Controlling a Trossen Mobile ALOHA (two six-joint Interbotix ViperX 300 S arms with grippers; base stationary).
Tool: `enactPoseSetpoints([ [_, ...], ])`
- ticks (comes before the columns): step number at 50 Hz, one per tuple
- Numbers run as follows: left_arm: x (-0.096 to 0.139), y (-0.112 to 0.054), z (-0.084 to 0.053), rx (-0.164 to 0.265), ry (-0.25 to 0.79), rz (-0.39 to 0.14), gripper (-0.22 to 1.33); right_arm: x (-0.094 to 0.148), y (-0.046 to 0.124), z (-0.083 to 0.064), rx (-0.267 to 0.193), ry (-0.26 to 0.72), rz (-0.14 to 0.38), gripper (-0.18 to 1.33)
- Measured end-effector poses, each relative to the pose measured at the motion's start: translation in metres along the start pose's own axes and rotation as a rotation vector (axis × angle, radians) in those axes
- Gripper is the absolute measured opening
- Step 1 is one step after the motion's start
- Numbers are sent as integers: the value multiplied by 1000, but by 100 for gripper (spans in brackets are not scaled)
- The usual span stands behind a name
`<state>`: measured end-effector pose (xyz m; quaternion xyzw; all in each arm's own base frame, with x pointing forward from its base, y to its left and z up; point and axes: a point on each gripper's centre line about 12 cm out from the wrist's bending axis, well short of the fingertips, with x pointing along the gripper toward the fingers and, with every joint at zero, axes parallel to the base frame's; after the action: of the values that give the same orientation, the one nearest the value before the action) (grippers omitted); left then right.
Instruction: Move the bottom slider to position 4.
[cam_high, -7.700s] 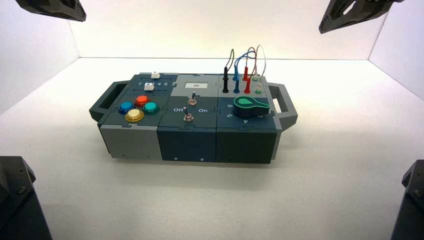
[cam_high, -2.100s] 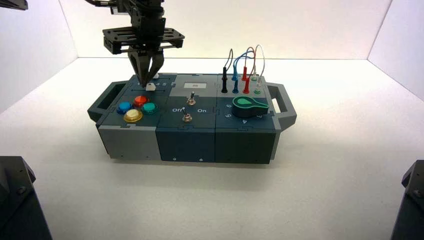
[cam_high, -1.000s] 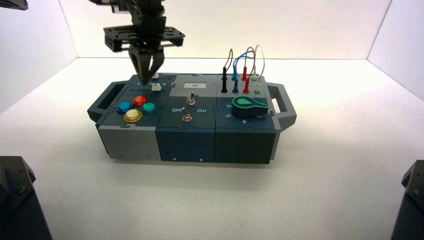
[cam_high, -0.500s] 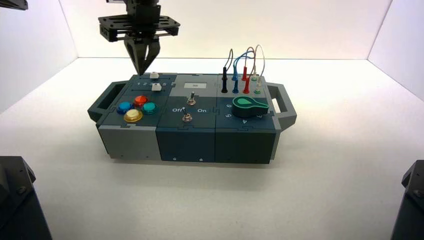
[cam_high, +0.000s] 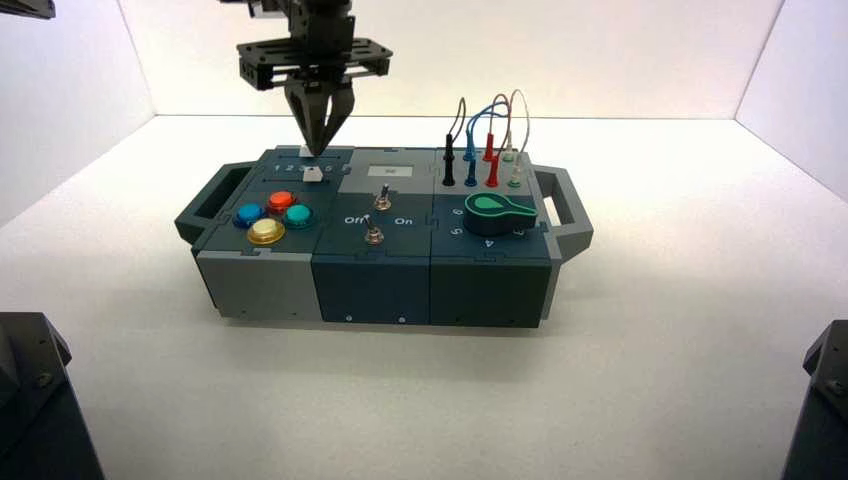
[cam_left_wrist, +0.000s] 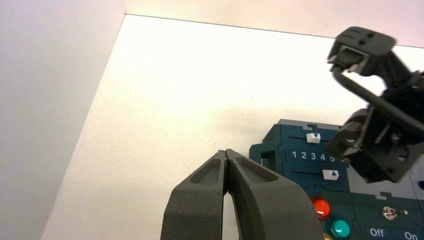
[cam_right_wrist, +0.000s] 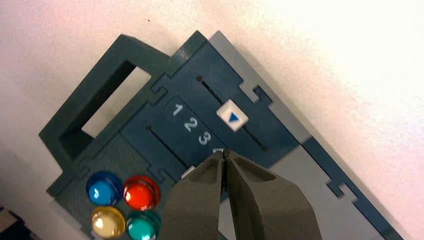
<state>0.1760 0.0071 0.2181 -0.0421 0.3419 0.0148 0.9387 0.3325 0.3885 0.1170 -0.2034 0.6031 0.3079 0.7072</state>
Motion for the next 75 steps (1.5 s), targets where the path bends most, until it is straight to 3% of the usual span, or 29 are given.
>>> enactPoseSetpoints([
  [14, 0, 0, 0, 1, 0, -1, -16, -10, -8, -6, 13, -5, -10, -14],
  [25, 0, 0, 0, 2, 0, -1, -16, -4, -10, -20, 18, 29, -14, -14],
  [75, 0, 0, 0, 0, 0, 0, -16, 5, 10, -33, 19, 60, 24, -14],
])
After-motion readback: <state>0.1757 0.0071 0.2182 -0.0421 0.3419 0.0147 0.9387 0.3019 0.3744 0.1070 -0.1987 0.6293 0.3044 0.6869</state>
